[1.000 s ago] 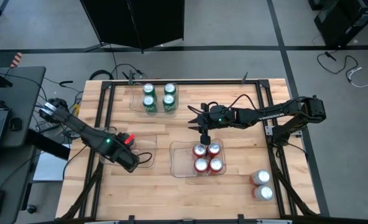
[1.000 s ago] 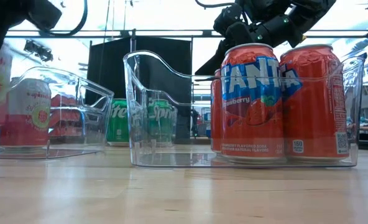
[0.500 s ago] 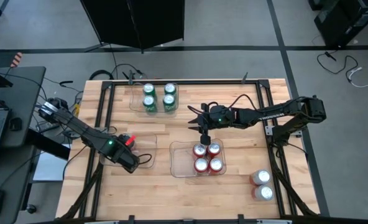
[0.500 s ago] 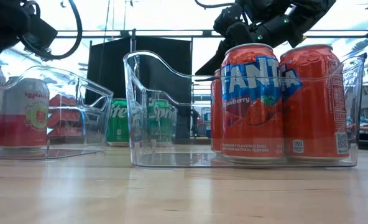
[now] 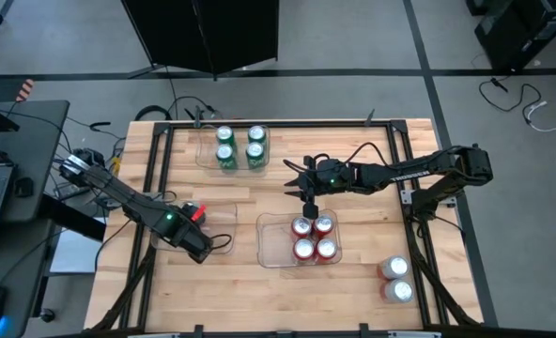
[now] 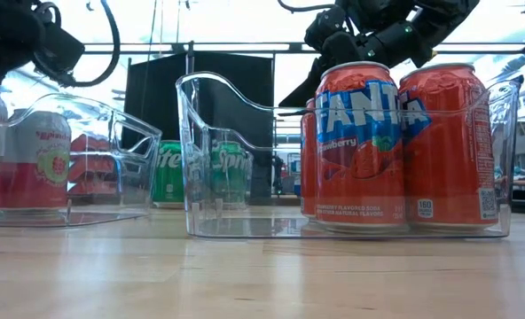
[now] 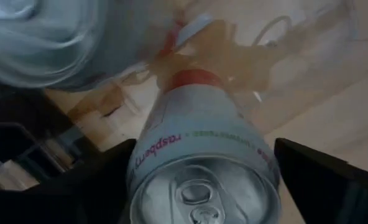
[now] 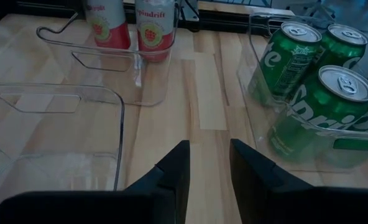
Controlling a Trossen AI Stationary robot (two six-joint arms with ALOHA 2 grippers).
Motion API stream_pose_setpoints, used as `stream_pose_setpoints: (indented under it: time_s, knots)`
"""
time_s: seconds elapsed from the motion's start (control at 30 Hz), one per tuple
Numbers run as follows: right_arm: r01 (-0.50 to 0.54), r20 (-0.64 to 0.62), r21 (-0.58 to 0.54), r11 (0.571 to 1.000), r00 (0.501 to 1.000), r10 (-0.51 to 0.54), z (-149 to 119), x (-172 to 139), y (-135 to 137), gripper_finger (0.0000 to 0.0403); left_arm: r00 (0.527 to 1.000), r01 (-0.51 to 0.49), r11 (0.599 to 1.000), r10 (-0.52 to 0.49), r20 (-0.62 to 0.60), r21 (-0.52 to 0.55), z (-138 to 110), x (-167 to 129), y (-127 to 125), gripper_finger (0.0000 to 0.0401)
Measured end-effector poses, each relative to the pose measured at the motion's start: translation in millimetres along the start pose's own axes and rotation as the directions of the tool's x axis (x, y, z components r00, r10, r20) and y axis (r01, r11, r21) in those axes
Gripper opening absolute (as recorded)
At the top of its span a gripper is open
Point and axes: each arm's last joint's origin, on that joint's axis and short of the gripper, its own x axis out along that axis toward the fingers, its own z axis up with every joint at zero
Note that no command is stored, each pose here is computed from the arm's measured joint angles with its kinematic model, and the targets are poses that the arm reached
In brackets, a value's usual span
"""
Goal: Sort soda cans
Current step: Put the pink white soda can into the bottom left transparent bin
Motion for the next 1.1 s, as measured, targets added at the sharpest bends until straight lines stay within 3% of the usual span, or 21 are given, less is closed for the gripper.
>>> stream_pose_setpoints:
  time_s: [0.3, 0.53, 0.7, 1.1]
  knots:
    - [0.001, 0.008, -0.001, 1.0, 1.0, -0.001, 1, 0, 0, 0.0099, 1.0, 0.005, 0.999, -0.005, 0.0, 0.033, 0, -12, -1, 0.0324]
    - [0.001, 0.009, -0.003, 1.0, 1.0, -0.001, 1, 0, 0, 0.0099, 0.998, -0.062, 0.997, 0.063, -0.013, 0.035, -1, -14, 6, 0.0359]
    - [0.001, 0.01, -0.001, 1.0, 1.0, -0.001, 1, 0, 0, 0.0099, 0.998, -0.054, 0.998, 0.055, -0.021, 0.035, -1, -14, 5, 0.038]
    - [0.002, 0.018, -0.002, 1.0, 1.0, -0.002, 2, 0, 0, 0.01, 0.995, -0.076, 0.995, 0.079, -0.056, 0.058, -2, -33, 8, 0.0386]
